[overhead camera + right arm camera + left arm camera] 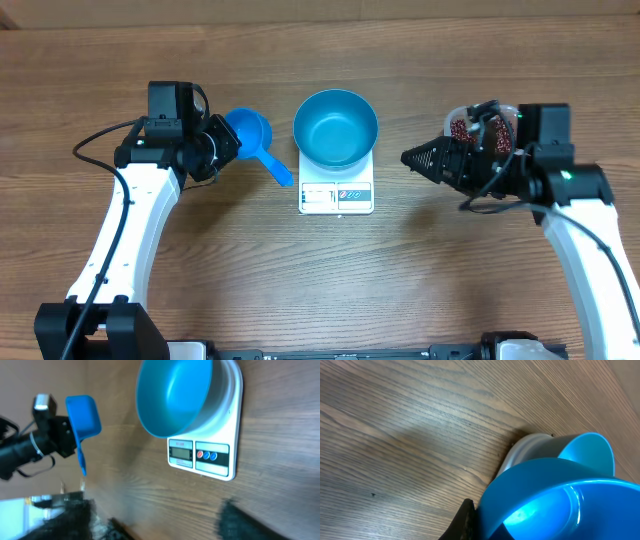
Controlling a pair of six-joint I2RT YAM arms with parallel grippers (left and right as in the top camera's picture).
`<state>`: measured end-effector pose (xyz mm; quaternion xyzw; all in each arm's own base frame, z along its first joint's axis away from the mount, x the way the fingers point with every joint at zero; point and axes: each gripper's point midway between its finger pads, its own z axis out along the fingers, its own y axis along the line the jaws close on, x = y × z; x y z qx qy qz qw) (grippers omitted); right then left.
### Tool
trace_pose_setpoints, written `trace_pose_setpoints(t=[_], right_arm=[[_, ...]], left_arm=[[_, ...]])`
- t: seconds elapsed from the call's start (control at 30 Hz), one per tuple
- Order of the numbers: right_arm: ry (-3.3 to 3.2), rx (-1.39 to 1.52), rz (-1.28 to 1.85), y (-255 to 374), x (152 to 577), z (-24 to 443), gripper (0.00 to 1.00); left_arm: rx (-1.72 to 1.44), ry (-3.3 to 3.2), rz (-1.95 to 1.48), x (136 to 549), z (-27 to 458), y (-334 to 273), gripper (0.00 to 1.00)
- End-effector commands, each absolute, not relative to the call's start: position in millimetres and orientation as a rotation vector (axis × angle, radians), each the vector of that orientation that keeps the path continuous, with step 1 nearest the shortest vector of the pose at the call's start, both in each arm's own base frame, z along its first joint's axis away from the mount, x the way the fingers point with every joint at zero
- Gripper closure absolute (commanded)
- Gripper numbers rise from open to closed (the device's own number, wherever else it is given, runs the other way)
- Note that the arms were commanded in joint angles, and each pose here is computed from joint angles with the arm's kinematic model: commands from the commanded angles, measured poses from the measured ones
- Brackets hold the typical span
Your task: Scoop item into bowl and weigh 150g on scale
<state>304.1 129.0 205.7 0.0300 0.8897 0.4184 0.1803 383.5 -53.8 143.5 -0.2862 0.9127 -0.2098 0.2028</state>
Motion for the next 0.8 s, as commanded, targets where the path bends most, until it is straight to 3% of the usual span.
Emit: trace_pose_setpoints(t=[0.0, 0.13, 0.2, 0.47, 0.77], right_arm=[[2.544, -0.032, 1.24, 147, 304, 197, 0.55], [2.642, -0.094, 1.04, 158, 301, 173, 0.87], [2.678, -0.086, 0.93, 160, 301, 164, 0.96], [2.642, -0.278, 0.55, 187, 302, 138, 0.96], [2.569, -0.41, 0.387, 216, 302, 104, 0.96]], left_arm=[[-0.827, 2.501, -0.526, 388, 151, -42, 0.96], [-0.872, 2.473, -0.515, 391, 152, -27, 0.96], [-0.902, 2.459, -0.507, 392, 152, -17, 0.96], [-0.988, 2.417, -0.482, 392, 152, 12, 0.96], [-0.986, 2.412, -0.481, 393, 153, 12, 0.96]])
